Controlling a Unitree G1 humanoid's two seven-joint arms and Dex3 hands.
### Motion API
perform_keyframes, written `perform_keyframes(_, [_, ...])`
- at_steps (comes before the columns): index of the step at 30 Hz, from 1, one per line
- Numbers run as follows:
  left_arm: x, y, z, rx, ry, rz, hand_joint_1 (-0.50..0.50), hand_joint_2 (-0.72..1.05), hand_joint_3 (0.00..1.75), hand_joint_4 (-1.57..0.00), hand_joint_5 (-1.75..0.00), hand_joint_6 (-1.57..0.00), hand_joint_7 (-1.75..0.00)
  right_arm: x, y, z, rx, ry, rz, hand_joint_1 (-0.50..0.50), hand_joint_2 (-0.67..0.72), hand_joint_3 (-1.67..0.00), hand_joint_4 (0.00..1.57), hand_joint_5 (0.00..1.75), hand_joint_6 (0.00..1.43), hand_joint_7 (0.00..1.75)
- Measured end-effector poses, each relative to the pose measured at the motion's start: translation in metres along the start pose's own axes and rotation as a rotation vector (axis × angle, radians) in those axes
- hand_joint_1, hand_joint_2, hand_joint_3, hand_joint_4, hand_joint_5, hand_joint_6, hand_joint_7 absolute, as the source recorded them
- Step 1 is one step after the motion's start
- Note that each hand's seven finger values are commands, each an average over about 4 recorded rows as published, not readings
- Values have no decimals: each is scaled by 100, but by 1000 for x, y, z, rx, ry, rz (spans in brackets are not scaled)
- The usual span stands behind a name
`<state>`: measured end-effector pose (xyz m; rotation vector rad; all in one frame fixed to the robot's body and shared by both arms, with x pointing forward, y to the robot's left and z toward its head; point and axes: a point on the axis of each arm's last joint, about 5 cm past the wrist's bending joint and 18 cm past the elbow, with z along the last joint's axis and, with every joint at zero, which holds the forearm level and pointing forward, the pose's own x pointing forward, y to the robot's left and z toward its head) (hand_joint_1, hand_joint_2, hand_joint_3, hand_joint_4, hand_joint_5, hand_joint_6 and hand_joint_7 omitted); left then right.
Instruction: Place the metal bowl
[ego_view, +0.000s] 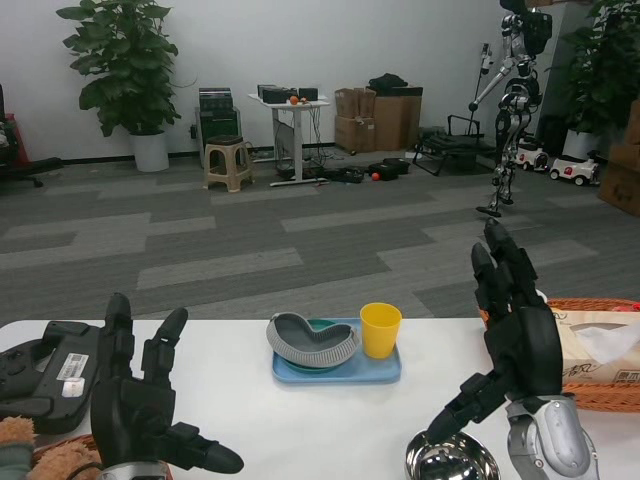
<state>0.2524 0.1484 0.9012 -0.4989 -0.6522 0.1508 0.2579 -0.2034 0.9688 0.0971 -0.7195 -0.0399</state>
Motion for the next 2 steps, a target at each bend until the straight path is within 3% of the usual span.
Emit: perform_keyframes(2, [0, 0, 0, 0, 0, 0, -50, -67, 6, -22, -72, 0, -7, 0, 0, 0, 0, -1, -1, -38, 72, 0, 0, 0, 0, 7])
